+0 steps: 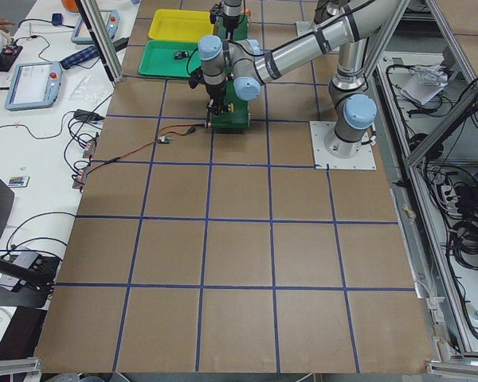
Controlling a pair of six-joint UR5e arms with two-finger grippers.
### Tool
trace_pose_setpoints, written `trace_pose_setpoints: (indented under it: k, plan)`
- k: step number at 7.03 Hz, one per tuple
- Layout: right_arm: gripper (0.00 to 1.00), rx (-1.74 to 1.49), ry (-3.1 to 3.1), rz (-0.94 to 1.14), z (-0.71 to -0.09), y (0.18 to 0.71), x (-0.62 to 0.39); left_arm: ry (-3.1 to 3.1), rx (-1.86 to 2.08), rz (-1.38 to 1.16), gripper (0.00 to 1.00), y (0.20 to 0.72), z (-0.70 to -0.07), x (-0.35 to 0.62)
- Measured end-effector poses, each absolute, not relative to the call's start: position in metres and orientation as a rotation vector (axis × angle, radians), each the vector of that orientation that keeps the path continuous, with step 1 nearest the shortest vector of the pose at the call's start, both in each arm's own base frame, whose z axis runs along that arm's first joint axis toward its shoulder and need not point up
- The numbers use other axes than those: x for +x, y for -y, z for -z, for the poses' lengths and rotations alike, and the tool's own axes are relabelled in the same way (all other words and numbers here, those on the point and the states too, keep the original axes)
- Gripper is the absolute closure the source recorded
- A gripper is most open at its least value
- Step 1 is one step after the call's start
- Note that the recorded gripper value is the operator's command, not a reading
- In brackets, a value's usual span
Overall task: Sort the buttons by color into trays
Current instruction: 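Carry the green push-button into the green tray and release it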
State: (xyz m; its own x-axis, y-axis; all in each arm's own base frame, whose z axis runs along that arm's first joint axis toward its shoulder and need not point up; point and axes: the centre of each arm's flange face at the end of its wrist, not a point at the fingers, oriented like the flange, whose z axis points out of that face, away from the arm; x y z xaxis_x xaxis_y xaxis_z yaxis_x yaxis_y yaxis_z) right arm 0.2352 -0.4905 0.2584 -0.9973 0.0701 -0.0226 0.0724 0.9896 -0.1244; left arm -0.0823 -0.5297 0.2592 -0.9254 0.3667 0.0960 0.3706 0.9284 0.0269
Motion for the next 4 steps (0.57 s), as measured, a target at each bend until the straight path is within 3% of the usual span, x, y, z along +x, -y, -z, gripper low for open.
trace_pose_setpoints:
  k: [1, 2, 3, 4]
  plan:
    - [0.80, 0.106, -3.113, 0.249, -0.271, 0.507, 0.235, 2.993, -0.575, 0.084, 0.57, 0.526, -0.254, -0.081]
    - [0.74, 0.099, -3.114, 0.307, -0.282, 0.535, 0.236, 2.992, -0.572, 0.088, 0.01, 0.525, -0.251, -0.079]
    - [0.53, 0.090, -3.110, 0.354, -0.285, 0.574, 0.239, 2.992, -0.570, 0.090, 0.00, 0.525, -0.250, -0.078]
    - [0.01, 0.086, -3.107, 0.380, -0.278, 0.614, 0.240, 2.992, -0.570, 0.084, 0.00, 0.527, -0.251, -0.078]
